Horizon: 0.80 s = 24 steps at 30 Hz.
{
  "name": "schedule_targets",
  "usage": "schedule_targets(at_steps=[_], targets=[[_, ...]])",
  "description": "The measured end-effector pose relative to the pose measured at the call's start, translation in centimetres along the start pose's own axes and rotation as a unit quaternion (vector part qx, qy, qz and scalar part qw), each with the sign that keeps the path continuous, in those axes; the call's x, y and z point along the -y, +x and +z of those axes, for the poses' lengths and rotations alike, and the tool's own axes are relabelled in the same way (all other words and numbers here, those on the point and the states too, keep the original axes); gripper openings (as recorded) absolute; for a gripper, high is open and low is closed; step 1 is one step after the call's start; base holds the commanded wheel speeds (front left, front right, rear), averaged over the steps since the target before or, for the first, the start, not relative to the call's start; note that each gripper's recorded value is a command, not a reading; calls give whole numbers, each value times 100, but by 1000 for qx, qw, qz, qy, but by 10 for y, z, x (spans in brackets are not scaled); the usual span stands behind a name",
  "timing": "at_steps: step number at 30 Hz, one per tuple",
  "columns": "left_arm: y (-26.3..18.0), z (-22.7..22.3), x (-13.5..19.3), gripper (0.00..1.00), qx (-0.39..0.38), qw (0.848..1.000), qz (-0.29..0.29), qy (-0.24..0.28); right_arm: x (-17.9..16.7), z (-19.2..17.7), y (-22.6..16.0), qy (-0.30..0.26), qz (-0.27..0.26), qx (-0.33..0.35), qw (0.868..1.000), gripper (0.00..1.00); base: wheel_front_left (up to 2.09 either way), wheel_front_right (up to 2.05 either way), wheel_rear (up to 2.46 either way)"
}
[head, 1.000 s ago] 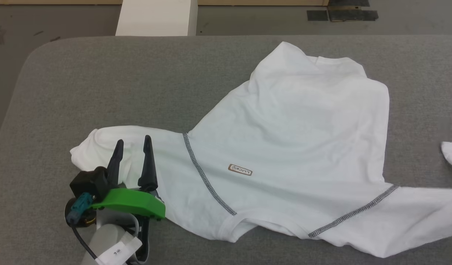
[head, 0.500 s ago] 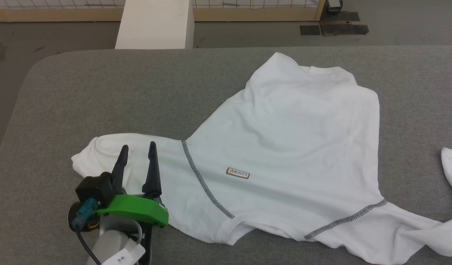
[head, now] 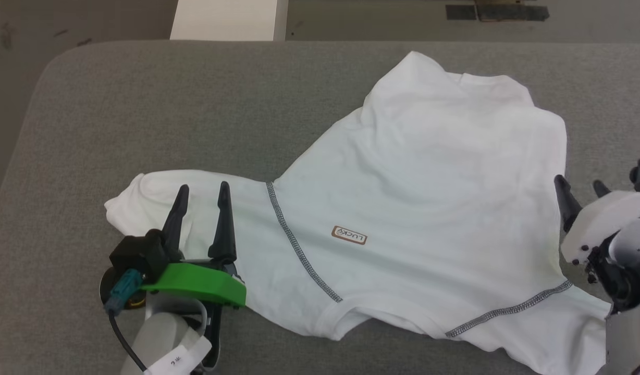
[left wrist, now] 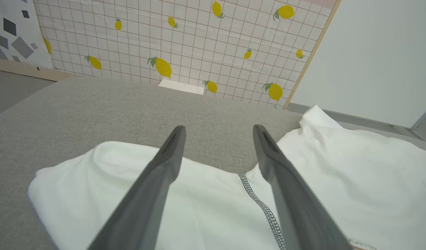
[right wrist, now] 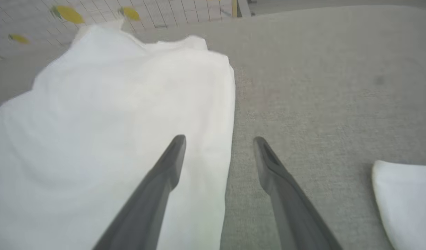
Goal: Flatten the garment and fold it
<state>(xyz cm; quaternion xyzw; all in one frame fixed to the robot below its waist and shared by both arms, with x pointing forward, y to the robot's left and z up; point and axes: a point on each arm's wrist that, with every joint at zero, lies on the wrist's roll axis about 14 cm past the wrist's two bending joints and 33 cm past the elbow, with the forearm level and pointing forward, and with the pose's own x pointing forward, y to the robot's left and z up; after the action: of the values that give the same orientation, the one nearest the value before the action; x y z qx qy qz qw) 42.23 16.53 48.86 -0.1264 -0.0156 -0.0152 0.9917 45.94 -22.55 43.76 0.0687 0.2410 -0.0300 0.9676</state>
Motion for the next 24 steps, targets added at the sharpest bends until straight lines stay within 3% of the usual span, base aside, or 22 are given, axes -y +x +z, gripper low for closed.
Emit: schedule_targets(at_steps=[4,8,9,10,11,19,24], targets=[[6,-3,-6,100,-3,1000,7,3,-4,-28,26,1,-1,-99,995,100,0,0,0],[10,-7,-14,100,-7,1000,18,6,-12,-54,42,-16,4,-194,981,100,0,0,0],[10,-9,-17,100,-9,1000,22,6,-14,-54,46,-25,6,-207,978,45,0,0,0],[10,-10,-19,100,-10,1000,25,7,-14,-52,49,-34,7,-213,976,36,0,0,0],[9,-12,-22,100,-14,999,29,8,-14,-47,54,-46,7,-211,976,0,0,0,0],[14,-16,-36,100,-18,999,48,13,-39,21,96,-129,25,-90,987,0,0,0,0],[19,-16,-38,100,-16,999,47,14,-72,70,118,-170,50,-9,984,0,0,0,0]])
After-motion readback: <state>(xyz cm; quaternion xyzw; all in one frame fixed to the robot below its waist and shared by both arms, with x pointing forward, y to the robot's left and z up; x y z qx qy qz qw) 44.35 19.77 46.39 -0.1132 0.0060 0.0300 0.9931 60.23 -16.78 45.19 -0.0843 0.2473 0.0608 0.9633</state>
